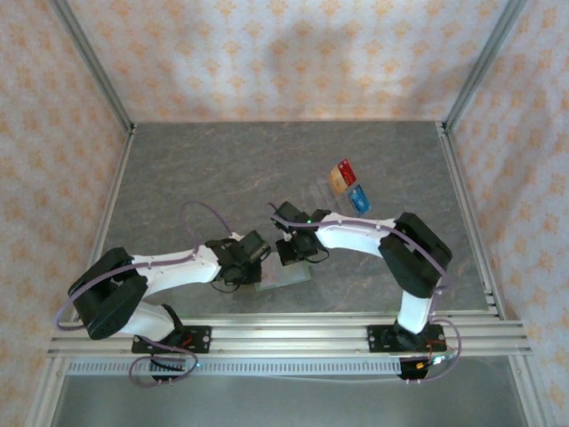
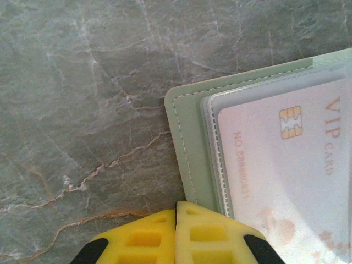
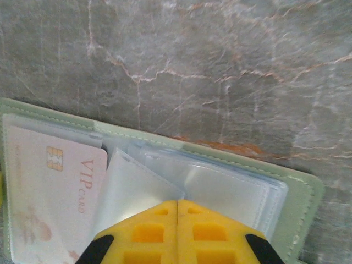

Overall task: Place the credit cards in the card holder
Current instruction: Flip over the card slot in the card holder.

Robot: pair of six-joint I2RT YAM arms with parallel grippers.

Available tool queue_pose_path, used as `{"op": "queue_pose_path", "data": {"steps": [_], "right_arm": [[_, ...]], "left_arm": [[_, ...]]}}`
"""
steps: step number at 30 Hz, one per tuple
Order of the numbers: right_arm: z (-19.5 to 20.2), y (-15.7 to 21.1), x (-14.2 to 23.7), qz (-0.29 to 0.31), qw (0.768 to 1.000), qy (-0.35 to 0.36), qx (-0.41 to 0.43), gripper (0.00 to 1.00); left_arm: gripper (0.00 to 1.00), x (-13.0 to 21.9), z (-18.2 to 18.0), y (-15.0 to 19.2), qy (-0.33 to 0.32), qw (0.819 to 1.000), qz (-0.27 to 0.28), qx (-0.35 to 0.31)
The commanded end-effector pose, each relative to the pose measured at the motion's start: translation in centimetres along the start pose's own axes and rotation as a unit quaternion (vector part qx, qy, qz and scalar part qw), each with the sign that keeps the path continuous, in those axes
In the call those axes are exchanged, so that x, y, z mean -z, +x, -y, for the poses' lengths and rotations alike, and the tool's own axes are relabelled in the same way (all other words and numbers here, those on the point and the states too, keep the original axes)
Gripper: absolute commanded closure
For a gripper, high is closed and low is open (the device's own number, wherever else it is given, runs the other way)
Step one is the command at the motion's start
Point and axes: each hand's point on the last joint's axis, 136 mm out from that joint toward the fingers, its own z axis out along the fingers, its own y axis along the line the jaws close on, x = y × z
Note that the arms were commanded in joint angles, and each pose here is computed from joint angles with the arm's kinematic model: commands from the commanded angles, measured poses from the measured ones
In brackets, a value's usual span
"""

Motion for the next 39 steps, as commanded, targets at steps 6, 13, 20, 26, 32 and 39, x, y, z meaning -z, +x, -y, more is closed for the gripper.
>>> {"op": "queue_pose_path", "data": {"steps": [6,13,20,26,32,39], "right_arm": [[-3.5,-0.6,0.4,-0.006,0.998,-0.067,0.004,0.88],[-4.8,-1.3,-0.7,-0.016,0.995,-0.096,-0.008,0.8],[-6.0,-2.3,-0.8,-0.011,0.992,-0.12,-0.024,0.75],[-7.3,-3.6,-0.7,-0.007,0.989,-0.142,-0.046,0.73],[-8.6,-4.1,-0.2,-0.006,0.983,-0.17,-0.063,0.71],[-9.5,-3.5,0.2,-0.019,0.975,-0.207,-0.081,0.7]], "left_arm": [[0.93,-2.4,-1.5,1.4,-0.027,1.0,-0.012,0.004],[0.89,-1.3,-1.4,0.9,-0.02,1.0,0.001,0.006],[0.75,1.7,-2.0,0.1,-0.018,0.999,0.031,0.008],[0.65,3.7,-3.2,0.3,-0.014,0.999,0.046,0.013],[0.58,3.9,-3.8,1.0,-0.009,0.999,0.043,0.014],[0.63,3.2,-3.5,1.3,-0.006,0.999,0.031,0.007]]}}
